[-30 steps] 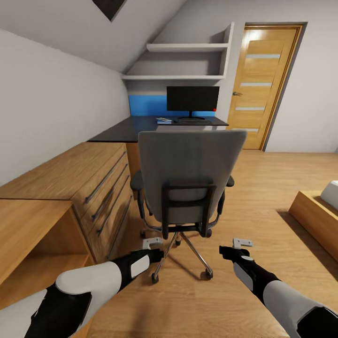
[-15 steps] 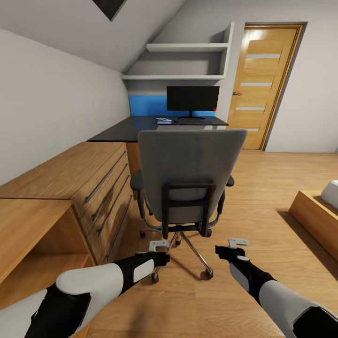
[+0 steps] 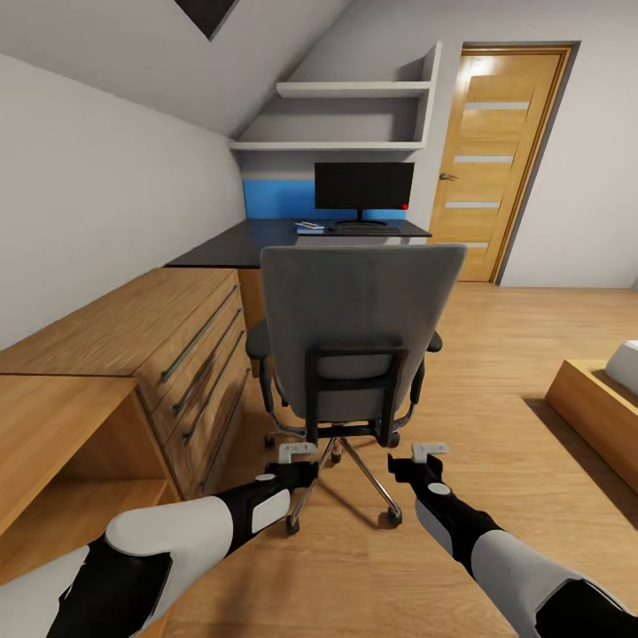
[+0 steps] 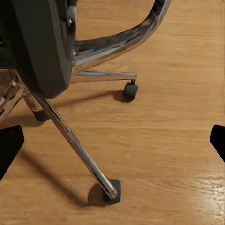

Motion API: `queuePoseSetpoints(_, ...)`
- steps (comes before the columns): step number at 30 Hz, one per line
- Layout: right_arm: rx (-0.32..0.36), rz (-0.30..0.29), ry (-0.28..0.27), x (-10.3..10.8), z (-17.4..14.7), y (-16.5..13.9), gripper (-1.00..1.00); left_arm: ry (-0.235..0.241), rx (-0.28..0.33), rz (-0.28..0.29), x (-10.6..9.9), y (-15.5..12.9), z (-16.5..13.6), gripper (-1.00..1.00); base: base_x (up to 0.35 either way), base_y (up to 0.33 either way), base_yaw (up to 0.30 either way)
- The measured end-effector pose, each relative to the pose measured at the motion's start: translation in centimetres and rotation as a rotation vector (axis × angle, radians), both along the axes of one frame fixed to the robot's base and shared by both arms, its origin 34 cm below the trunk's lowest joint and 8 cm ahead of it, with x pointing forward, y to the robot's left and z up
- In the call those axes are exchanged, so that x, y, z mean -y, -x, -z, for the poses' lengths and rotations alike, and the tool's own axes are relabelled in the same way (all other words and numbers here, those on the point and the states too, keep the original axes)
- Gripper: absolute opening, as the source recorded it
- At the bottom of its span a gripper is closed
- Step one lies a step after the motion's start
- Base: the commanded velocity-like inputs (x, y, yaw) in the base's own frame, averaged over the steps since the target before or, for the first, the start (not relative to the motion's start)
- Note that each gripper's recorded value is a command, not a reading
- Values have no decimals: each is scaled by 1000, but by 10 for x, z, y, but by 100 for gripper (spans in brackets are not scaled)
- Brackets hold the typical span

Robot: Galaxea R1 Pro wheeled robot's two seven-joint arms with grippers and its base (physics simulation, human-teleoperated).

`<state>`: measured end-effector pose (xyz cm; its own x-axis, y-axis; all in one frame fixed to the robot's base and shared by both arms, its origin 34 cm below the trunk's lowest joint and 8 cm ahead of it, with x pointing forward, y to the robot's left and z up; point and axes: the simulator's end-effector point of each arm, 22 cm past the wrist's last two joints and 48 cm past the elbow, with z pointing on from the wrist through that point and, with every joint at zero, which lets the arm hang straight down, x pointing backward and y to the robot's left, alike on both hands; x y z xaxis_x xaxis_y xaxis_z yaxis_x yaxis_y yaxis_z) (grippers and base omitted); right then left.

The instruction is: In the bedroom, organize the workspace by keeping the computer under the desk, ensuring the monitor is on the desk, placing the keyboard on the desk next to the monitor, placing the mouse on the desk next to the keyboard, moving the folder from the swivel chair onto the desk next to the mouse, stacking the notebook on top of the folder with the pen on top of the notebook, and positioning the swivel chair next to the desk.

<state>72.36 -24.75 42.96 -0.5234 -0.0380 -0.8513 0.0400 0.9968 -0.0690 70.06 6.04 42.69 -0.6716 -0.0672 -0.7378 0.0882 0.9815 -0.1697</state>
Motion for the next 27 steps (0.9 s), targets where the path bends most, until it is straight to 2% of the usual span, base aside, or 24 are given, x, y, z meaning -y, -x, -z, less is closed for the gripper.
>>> queuePoseSetpoints(2, 18, -1, 0, 0, -3, -2, 100, 7, 29, -10, -1, -5, -5, 100, 0, 0, 0)
queuePoseSetpoints(3, 48, -35, 13, -8, -8, -5, 100, 21, 90, -26, -1, -13, -16, 100, 0, 0, 0)
queuePoseSetpoints(7, 89, -89, 30, -23, -15, -8, 100, 37, 141, -43, -3, -20, -25, 100, 0, 0, 0)
queuePoseSetpoints(13, 122, -108, 33, -30, -21, -10, 100, 43, 146, -44, -1, -20, -27, 100, 0, 0, 0)
queuePoseSetpoints(21, 128, -111, 32, -31, -22, -10, 100, 45, 142, -40, 1, -19, -26, 100, 4, 0, 0)
queuePoseSetpoints(27, 129, -114, 31, -33, -22, -10, 100, 45, 140, -38, 1, -18, -26, 100, 158, 0, 0)
